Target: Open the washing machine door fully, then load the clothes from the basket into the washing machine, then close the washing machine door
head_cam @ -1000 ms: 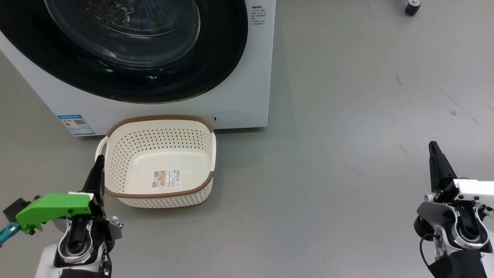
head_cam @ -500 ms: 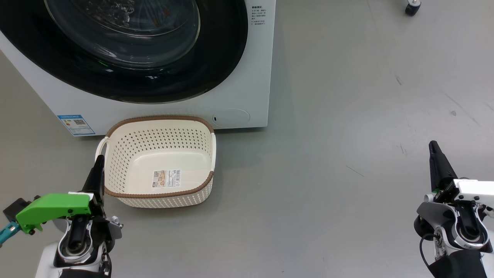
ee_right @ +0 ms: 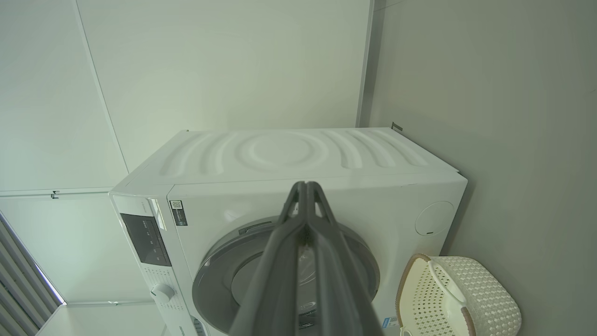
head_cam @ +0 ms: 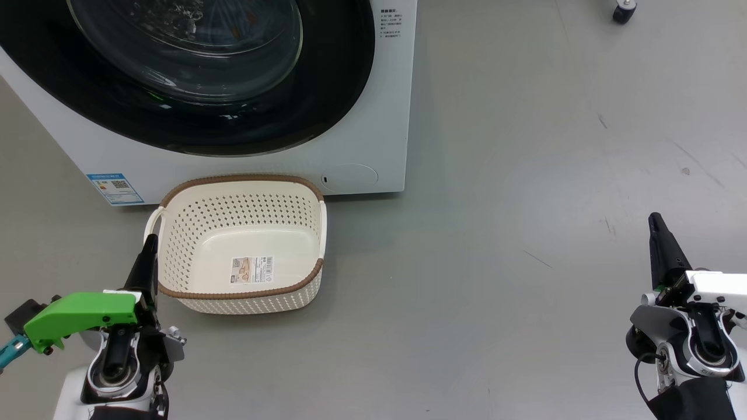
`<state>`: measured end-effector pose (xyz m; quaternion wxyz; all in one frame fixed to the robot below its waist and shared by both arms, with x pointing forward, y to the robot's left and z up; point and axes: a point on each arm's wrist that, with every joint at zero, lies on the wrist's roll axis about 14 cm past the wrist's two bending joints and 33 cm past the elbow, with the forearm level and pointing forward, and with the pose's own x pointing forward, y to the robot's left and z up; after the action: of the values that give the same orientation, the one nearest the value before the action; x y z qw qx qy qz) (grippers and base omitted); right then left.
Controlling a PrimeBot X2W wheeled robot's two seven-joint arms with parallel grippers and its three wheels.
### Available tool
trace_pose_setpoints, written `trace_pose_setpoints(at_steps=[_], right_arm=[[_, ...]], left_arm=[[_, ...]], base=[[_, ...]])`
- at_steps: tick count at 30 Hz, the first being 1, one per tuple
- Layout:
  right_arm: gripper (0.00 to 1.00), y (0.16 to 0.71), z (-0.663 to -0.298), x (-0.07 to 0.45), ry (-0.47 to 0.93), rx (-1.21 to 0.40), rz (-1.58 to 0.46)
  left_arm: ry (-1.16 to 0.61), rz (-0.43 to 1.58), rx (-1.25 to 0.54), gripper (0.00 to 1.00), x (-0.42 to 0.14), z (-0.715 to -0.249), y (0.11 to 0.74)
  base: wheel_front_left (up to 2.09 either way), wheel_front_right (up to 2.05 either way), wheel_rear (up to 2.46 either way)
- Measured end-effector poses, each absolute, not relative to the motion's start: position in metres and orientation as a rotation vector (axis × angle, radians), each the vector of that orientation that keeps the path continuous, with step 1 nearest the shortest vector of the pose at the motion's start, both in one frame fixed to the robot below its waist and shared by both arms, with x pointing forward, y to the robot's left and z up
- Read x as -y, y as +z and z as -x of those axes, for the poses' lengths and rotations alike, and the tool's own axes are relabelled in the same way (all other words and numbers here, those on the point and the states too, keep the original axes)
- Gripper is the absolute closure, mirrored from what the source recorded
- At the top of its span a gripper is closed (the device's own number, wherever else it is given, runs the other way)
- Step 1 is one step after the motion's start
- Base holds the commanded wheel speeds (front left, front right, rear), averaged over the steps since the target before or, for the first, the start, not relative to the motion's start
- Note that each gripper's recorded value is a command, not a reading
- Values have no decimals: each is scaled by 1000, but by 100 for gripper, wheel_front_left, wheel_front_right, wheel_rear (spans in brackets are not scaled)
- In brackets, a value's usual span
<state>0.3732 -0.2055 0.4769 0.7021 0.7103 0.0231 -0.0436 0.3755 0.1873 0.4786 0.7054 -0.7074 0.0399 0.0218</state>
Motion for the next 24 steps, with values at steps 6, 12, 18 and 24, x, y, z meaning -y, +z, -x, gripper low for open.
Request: trace_pose_setpoints(at_steps=[6, 12, 18, 24], right_arm=[[100, 477, -373, 206, -97, -52, -1581], [100, 477, -373, 206, -97, -52, -1581], [100, 477, -373, 206, -97, -52, -1581], [100, 477, -373, 206, -97, -52, -1581]], left_arm=[[49, 1573, -89, 100, -187, -375, 479], [49, 1573, -89, 100, -187, -375, 479], [49, 1573, -88, 100, -187, -375, 479], [49, 1573, -88, 100, -187, -376, 479]], base=[[0, 0, 0], [0, 0, 0], [0, 0, 0], [0, 0, 0]])
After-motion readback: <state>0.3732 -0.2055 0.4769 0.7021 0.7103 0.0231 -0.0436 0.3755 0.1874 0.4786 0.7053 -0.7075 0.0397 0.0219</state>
